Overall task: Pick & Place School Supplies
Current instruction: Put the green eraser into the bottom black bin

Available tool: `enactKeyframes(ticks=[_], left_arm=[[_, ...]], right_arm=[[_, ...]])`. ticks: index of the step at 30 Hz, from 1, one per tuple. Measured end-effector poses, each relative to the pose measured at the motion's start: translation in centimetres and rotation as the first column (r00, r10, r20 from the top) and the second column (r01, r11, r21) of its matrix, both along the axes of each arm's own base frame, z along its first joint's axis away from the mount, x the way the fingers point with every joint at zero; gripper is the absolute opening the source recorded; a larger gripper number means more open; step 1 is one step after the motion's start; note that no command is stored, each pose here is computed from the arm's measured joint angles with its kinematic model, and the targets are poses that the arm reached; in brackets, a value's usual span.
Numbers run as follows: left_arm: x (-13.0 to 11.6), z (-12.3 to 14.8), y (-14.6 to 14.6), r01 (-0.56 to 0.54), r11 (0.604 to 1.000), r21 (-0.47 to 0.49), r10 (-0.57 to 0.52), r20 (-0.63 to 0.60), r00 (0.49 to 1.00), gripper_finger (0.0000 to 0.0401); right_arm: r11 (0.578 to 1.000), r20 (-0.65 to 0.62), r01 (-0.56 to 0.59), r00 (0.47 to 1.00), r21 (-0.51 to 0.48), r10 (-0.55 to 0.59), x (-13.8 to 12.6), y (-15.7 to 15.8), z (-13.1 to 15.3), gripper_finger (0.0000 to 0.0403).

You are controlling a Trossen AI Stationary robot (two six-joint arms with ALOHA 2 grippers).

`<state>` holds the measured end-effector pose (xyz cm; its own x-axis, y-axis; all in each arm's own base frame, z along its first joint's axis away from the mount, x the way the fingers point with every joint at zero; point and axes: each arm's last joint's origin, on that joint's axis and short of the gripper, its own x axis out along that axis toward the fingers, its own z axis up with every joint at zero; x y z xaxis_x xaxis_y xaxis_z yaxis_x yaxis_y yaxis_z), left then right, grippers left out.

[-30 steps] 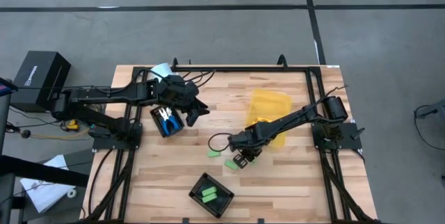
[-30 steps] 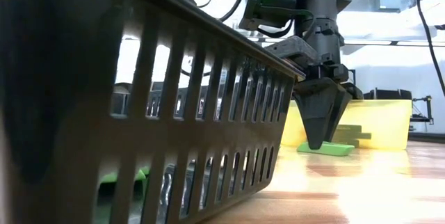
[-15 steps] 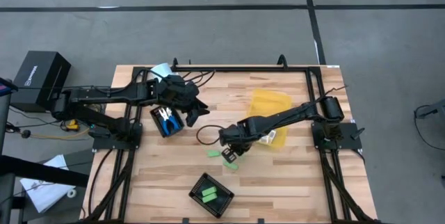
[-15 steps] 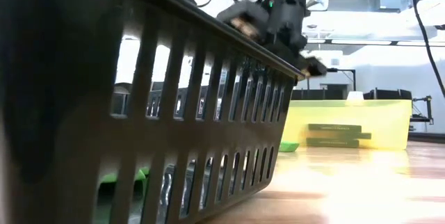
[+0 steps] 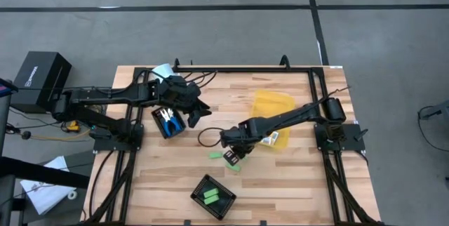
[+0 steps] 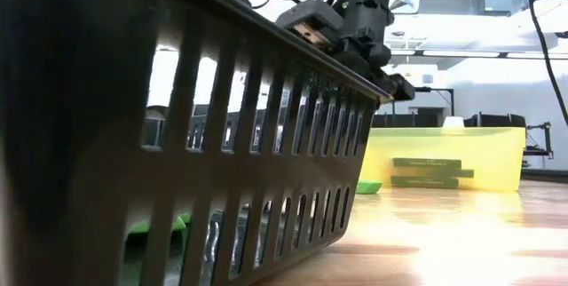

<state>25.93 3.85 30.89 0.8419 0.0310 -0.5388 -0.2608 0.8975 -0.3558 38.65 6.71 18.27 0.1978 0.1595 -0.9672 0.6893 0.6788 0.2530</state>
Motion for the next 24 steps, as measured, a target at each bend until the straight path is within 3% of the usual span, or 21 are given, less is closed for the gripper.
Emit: enactKeyframes(ticks=[5,10,12,18,24], left_arm=[[0.0,0.0,0.0,0.006,1.0,0.009,-0.005,-0.003,1.0,0.0131],[0.0,-0.1,0.0,0.02,0.999,0.03,-0.02,-0.009,1.0,0.0131],[-0.1,-0.1,0.0,0.02,0.999,0.029,-0.02,-0.013,1.0,0.0131],[-0.2,-1.0,0.0,0.02,1.0,0.023,-0.019,-0.04,0.999,0.0131],[-0.7,-3.5,-0.2,0.036,0.999,-0.011,-0.037,-0.112,0.993,0.0131]], right_arm=[[1.0,-0.035,-0.005,0.999,-0.003,0.005,-0.4,-0.1,-1.4,0.0135],[1.0,-0.039,-0.029,0.999,-0.003,0.029,-0.2,0.0,-2.5,0.0166],[0.999,-0.006,-0.034,0.999,0.015,0.035,0.6,0.1,-3.2,0.0169],[0.994,-0.06,-0.052,0.996,0.091,0.058,0.9,0.4,-5.4,0.016],[0.997,-0.084,-0.053,0.995,0.065,0.058,0.9,0.2,-5.8,0.0137]])
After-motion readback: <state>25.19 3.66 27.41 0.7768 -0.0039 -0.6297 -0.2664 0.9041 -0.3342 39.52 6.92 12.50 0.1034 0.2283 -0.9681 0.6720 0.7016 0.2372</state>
